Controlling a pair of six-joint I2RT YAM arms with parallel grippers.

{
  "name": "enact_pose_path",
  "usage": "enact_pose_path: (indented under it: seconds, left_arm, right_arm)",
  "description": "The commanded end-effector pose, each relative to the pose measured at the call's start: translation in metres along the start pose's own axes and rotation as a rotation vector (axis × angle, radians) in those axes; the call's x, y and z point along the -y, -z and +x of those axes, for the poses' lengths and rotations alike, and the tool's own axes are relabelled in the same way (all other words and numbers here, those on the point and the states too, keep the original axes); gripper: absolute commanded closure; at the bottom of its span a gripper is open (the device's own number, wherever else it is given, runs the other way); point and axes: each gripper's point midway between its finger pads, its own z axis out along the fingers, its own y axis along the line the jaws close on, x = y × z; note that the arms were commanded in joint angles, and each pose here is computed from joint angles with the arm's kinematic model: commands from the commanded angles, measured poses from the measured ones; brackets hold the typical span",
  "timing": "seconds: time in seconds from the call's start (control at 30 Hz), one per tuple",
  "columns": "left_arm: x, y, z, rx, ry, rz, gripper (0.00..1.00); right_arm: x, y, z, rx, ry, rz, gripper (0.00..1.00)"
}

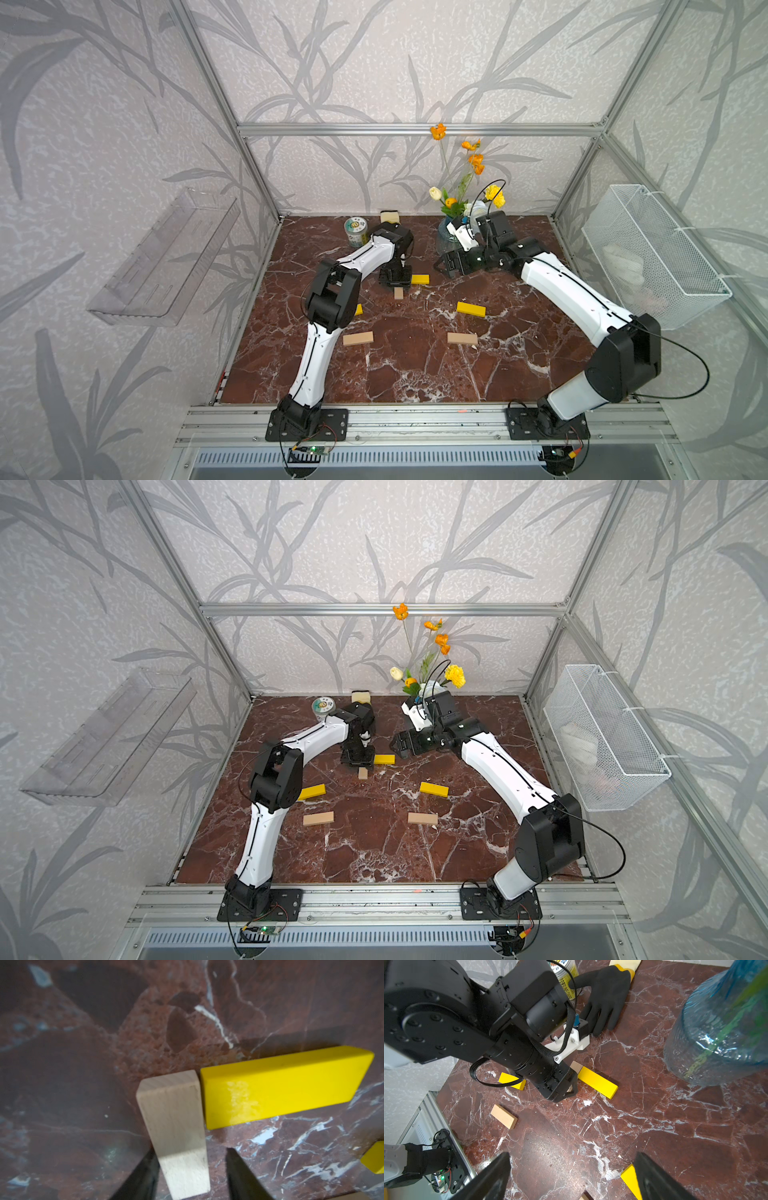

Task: Assemble the number 6 with building blocks
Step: Assemble the building block at the center of the board.

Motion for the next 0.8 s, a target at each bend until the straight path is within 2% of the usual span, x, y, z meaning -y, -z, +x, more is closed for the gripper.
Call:
enact_pose_path:
  seconds: [0.0, 0.03, 0.13, 0.3, 0.4, 0.57, 0.63, 0.67, 0.77]
  left_arm:
    - [-0.032, -0.052, 0.040, -0.169, 0.001, -0.128, 0.24]
    - [-0.033, -0.050, 0.040, -0.161, -0.002, -0.135, 0.20]
    - [-0.037, -0.042, 0.036, -0.122, -0.005, -0.157, 0.11]
    - [-0.026, -0.015, 0.028, -0.051, 0.018, -0.107, 0.05]
    - [-0.008, 0.010, 0.022, 0.025, 0.040, -0.009, 0.01]
    - [0.016, 0.072, 0.011, 0.192, -0.004, 0.121, 0.00]
    - [0.021, 0.093, 0.008, 0.267, -0.028, 0.157, 0.00]
    - [0.021, 0.101, 0.006, 0.298, -0.031, 0.168, 0.00]
    - [0.019, 0.122, 0.003, 0.376, -0.030, 0.220, 0.00]
  right_arm:
    - [-0.004, 0.012, -0.006, 0.044, 0.013, 0.013, 0.04]
    - [-0.003, 0.012, -0.006, 0.047, 0.016, 0.016, 0.01]
    - [0.001, 0.013, -0.003, 0.051, 0.028, 0.039, 0.01]
    - [0.011, 0.004, 0.017, -0.006, 0.146, 0.071, 0.01]
    - [0.024, -0.005, 0.047, -0.101, 0.279, 0.095, 0.01]
    - [0.046, -0.013, 0.111, -0.220, 0.554, 0.119, 0.01]
    - [0.059, -0.015, 0.137, -0.323, 0.663, 0.124, 0.01]
    - [0.067, -0.017, 0.147, -0.379, 0.698, 0.137, 0.01]
    - [0.088, -0.021, 0.174, -0.546, 0.681, 0.128, 0.01]
